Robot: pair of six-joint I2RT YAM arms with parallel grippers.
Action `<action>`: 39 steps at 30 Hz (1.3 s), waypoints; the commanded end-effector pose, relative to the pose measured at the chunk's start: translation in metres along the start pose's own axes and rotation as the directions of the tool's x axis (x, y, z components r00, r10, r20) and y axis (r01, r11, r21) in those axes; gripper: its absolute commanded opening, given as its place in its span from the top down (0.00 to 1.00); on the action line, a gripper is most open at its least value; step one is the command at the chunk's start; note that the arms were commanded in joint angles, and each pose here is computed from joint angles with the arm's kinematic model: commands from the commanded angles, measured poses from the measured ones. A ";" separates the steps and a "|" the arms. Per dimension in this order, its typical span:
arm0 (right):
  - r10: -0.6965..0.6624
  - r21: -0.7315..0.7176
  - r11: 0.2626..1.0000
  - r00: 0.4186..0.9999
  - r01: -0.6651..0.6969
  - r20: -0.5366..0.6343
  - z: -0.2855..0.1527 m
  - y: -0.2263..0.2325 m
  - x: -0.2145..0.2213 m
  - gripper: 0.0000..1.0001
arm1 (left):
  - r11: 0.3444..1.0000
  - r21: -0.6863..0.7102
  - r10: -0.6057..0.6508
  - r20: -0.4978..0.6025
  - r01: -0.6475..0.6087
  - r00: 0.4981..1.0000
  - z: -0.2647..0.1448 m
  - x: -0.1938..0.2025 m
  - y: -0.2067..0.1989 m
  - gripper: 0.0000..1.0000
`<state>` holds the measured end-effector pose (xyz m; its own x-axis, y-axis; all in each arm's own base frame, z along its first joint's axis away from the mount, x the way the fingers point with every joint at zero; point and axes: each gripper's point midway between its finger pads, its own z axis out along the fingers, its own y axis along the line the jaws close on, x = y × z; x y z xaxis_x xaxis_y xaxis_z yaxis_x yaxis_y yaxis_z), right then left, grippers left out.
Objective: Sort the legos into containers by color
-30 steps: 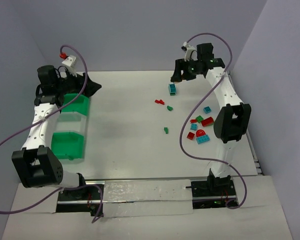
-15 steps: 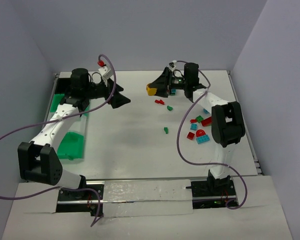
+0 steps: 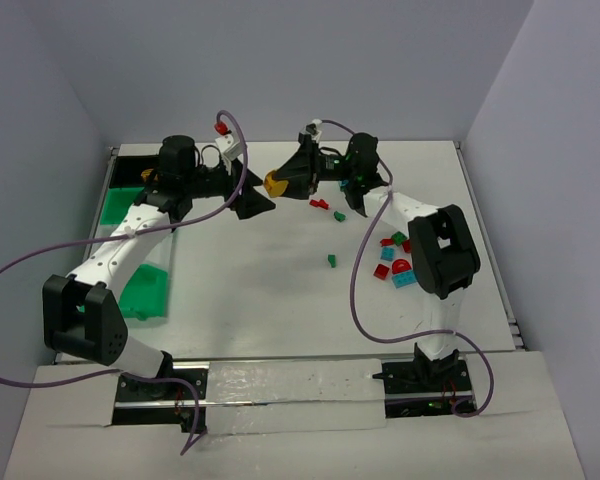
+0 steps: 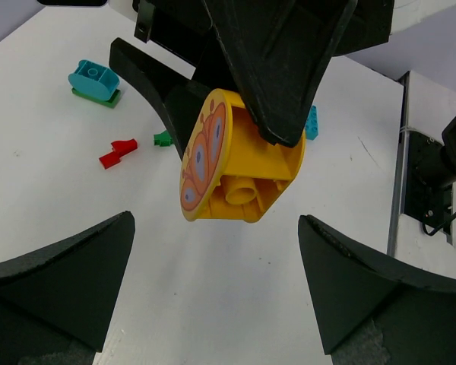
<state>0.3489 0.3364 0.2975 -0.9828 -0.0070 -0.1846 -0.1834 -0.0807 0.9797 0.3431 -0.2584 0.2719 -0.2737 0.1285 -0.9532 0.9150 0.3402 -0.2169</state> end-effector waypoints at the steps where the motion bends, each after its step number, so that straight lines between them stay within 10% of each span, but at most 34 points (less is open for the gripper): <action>1: -0.056 -0.042 0.998 0.998 0.056 -0.016 0.002 0.018 0.007 0.87 | 0.998 0.014 0.064 0.051 -0.064 0.997 0.001 -0.031 -0.009 0.01; 13: -0.010 -0.045 0.999 0.999 0.008 -0.040 0.015 0.015 0.018 0.87 | 0.994 -0.108 0.014 0.068 -0.006 0.998 0.012 -0.038 0.009 0.28; 19: -0.004 -0.048 0.999 0.999 0.002 -0.051 0.018 0.018 0.022 0.84 | 0.994 -0.108 -0.005 0.067 0.013 0.998 0.012 -0.035 0.008 0.73; 23: 0.001 -0.046 0.999 0.998 -0.004 -0.057 0.017 0.017 0.021 0.52 | 0.994 -0.104 -0.017 0.057 0.023 0.998 0.010 -0.032 0.005 1.00; 27: 0.007 -0.037 0.999 0.999 -0.008 -0.040 0.010 0.015 0.017 0.01 | 0.989 -0.139 -0.051 0.047 0.057 0.998 -0.010 -0.027 0.011 1.00; 33: -0.006 0.005 1.000 0.999 0.006 0.052 -0.020 0.010 -0.012 0.00 | 0.911 -0.376 -0.157 0.061 0.169 0.986 -0.079 -0.009 0.072 1.00; 39: -0.200 0.307 0.941 0.964 0.140 0.174 -0.070 -0.021 -0.058 0.00 | 0.608 -0.764 -0.304 0.028 0.217 0.952 -0.186 0.027 0.197 1.00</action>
<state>0.3923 0.2984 0.2748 -0.9807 0.1171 -0.1564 -0.1557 0.0151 0.9877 0.4307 -0.0864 0.2555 -0.4663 -0.0169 -0.8845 0.4866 0.8301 -0.2723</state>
